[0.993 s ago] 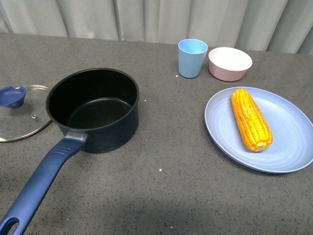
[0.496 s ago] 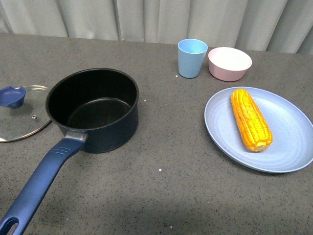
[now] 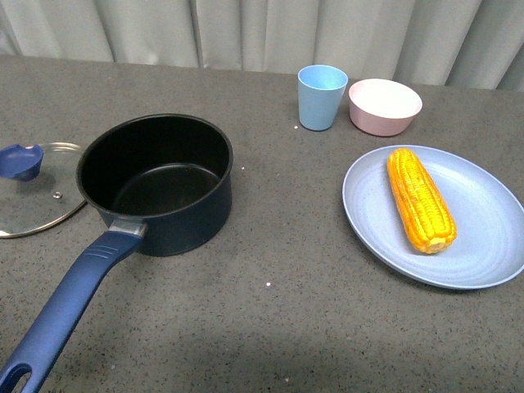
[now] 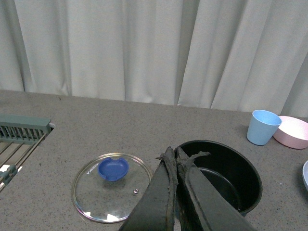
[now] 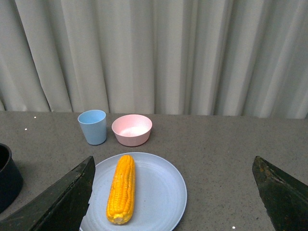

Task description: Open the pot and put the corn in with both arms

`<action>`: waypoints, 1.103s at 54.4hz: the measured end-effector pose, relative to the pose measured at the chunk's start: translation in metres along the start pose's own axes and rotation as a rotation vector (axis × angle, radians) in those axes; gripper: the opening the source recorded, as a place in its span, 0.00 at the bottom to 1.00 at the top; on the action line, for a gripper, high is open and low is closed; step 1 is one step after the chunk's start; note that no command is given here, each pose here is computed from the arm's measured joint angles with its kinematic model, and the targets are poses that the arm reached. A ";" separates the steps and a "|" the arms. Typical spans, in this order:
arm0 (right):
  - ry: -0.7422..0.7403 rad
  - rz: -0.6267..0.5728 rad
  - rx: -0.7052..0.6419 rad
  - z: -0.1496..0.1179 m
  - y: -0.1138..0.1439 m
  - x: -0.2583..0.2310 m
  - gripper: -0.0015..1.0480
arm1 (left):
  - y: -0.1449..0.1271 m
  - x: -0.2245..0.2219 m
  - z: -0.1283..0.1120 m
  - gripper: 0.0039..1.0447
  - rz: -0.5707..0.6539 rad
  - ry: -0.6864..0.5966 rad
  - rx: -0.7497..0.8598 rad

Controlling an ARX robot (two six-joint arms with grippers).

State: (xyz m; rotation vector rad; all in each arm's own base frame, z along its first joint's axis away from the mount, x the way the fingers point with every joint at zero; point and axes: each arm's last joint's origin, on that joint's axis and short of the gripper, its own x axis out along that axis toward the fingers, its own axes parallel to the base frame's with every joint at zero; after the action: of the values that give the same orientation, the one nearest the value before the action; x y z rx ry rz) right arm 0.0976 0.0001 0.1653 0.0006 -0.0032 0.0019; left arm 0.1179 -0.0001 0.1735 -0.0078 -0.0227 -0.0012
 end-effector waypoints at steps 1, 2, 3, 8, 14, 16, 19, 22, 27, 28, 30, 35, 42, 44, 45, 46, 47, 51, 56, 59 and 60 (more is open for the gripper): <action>0.000 0.000 0.000 0.000 0.000 0.000 0.91 | 0.000 -0.001 0.000 0.04 0.000 -0.001 0.000; 0.000 0.000 0.000 0.000 0.000 0.000 0.91 | 0.000 -0.001 0.000 0.04 0.000 0.000 0.000; 0.000 0.000 0.000 0.000 0.000 0.000 0.91 | 0.000 -0.001 0.000 0.04 0.000 0.000 0.000; 0.000 0.000 0.000 0.000 0.000 0.000 0.91 | 0.000 -0.003 0.000 0.04 0.000 0.000 0.000; 0.000 0.000 0.000 0.000 0.000 0.000 0.91 | 0.000 -0.006 0.000 0.04 0.000 -0.001 0.000; 0.000 0.000 0.000 0.000 0.000 0.000 0.91 | 0.000 -0.006 0.000 0.04 0.000 0.000 0.000; 0.000 0.000 0.000 0.000 0.000 0.000 0.91 | 0.000 -0.007 0.000 0.04 0.000 0.000 0.000; 0.000 0.000 0.000 0.000 0.000 0.000 0.91 | 0.000 -0.008 0.000 0.04 0.000 0.000 0.000; 0.000 0.000 0.000 0.000 0.000 0.000 0.91 | 0.000 -0.009 0.000 0.04 0.000 0.000 0.000; 0.000 0.000 0.000 0.000 0.000 0.000 0.91 | 0.000 -0.010 0.000 0.04 0.000 0.000 0.000; 0.000 0.000 0.000 0.000 0.000 0.000 0.91 | 0.000 -0.010 0.000 0.04 0.000 0.000 0.000; 0.000 0.000 0.000 0.000 0.000 0.000 0.91 | 0.000 -0.017 -0.005 0.04 0.000 0.033 0.000; 0.000 0.000 0.000 0.000 0.000 0.000 0.91 | 0.000 -0.021 -0.003 0.04 0.000 0.006 0.000; 0.000 0.000 0.000 0.000 0.000 0.000 0.91 | 0.000 -0.021 -0.003 0.04 0.000 0.006 0.000; 0.000 0.000 0.000 0.000 0.000 0.000 0.91 | 0.000 -0.021 -0.003 0.04 0.000 0.006 0.000; 0.000 0.000 0.000 0.000 0.000 0.000 0.91 | 0.000 -0.021 -0.003 0.04 0.000 0.006 0.000; 0.000 0.000 0.000 0.000 0.000 0.000 0.91 | 0.000 -0.021 -0.003 0.04 0.000 0.006 0.000; 0.000 0.000 0.000 0.000 0.000 0.000 0.91 | 0.000 -0.021 -0.003 0.06 0.000 0.007 0.000; 0.000 0.000 0.000 0.000 0.000 0.000 0.91 | 0.000 -0.021 -0.003 0.19 0.000 0.006 0.000; 0.024 -0.064 0.002 -0.001 0.000 0.001 0.91 | 0.000 -0.021 -0.003 0.28 0.000 0.006 0.000; 0.049 -0.129 -0.002 -0.001 0.000 0.001 0.91 | 0.000 -0.021 -0.003 0.31 -0.001 0.006 0.000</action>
State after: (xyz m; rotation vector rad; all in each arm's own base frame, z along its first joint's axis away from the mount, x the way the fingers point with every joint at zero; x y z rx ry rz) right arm 0.0989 0.0004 0.1646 -0.0016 0.0458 -0.1271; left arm 0.0968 -0.0001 0.1700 -0.0074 -0.0166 -0.0020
